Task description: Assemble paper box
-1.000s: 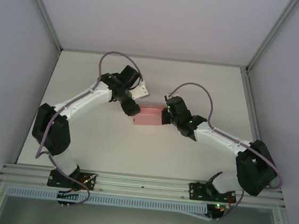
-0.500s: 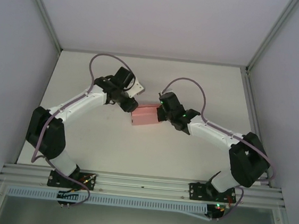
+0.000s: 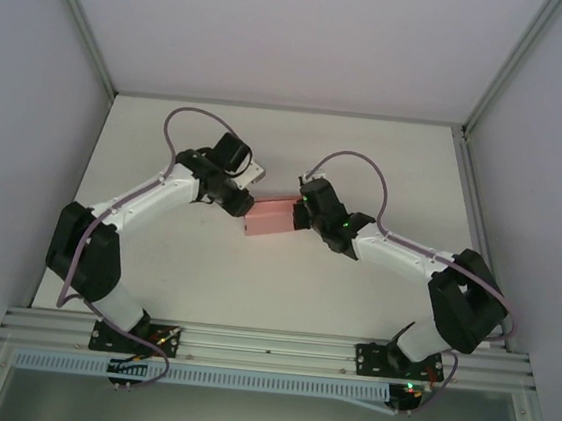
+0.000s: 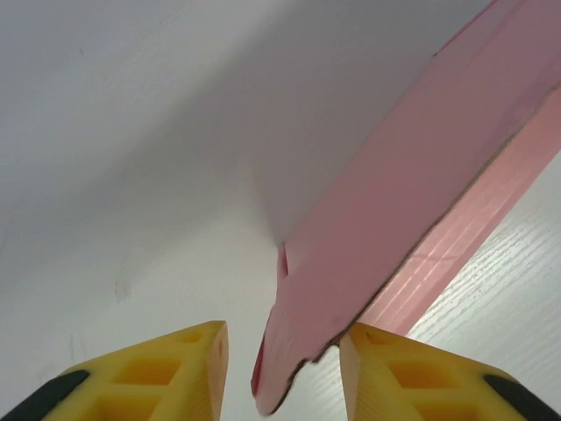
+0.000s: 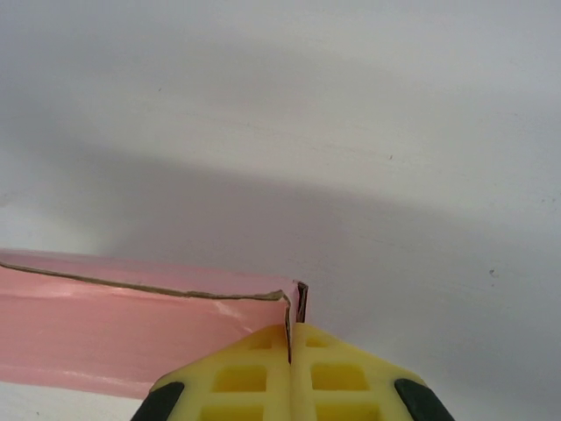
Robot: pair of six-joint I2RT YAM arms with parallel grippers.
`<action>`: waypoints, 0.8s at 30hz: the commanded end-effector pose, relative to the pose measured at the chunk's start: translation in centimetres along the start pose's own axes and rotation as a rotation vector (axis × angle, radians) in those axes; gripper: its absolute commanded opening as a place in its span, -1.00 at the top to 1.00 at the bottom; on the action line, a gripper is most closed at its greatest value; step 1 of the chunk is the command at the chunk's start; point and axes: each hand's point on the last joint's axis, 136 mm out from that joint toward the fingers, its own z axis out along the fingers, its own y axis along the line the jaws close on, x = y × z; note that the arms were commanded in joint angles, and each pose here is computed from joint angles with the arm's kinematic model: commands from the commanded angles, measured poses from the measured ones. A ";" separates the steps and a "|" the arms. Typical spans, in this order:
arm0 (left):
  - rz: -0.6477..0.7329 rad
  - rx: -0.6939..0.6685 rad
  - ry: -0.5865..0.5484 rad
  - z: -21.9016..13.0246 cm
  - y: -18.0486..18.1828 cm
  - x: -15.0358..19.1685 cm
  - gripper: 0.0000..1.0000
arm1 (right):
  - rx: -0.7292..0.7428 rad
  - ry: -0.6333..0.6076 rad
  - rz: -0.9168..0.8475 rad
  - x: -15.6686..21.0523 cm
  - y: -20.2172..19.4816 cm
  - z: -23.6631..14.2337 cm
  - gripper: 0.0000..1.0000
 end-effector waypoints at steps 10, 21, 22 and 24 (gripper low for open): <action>-0.104 0.005 0.029 -0.9 -0.9 0.9 0.77 | -0.003 0.230 -0.055 6.7 0.2 0.5 1.00; -0.241 0.067 0.007 -1.1 -1.7 -1.3 1.00 | 0.009 0.265 -0.037 5.6 0.8 -0.3 1.00; -0.288 0.077 0.023 -1.0 -1.8 -1.4 1.00 | 0.021 0.270 -0.027 5.3 0.8 -0.5 1.00; -0.354 0.125 0.044 -0.9 -2.3 -1.5 1.00 | 0.039 0.281 -0.012 4.9 0.8 -0.9 1.00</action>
